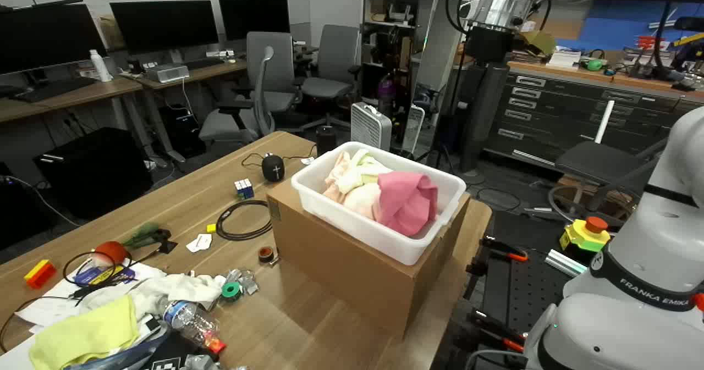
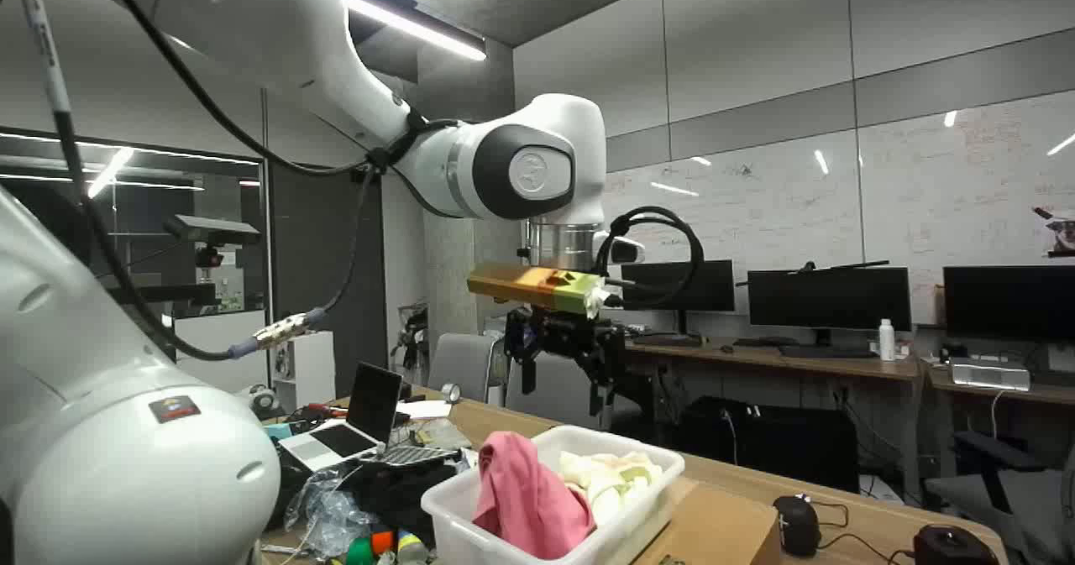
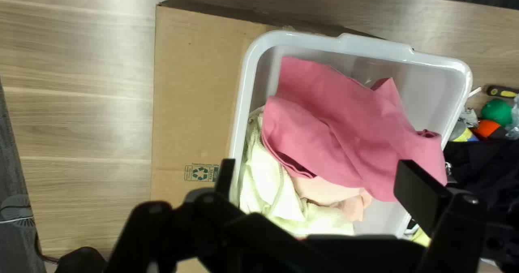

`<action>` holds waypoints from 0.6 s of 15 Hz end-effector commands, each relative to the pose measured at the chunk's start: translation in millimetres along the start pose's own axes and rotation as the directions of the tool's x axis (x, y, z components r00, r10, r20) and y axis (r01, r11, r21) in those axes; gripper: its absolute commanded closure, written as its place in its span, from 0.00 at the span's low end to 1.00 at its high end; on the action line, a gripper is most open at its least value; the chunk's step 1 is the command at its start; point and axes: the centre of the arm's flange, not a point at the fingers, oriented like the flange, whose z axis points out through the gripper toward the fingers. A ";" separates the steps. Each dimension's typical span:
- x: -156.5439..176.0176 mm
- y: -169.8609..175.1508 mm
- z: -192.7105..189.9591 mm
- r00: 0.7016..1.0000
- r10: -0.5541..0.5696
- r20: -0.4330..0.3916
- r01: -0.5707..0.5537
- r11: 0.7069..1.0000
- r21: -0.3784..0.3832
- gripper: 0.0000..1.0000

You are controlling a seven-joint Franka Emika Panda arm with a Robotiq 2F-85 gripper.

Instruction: Remove the clothes from the box and put them on the table

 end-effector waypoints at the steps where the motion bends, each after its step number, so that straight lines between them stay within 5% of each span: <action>1: 0.7 0.3 -1.6 1.000 0.000 -0.004 0.000 1.000 -0.001 0.00; 9: 23.7 -30.6 13.2 0.995 -0.074 -0.070 0.070 0.996 -0.060 0.00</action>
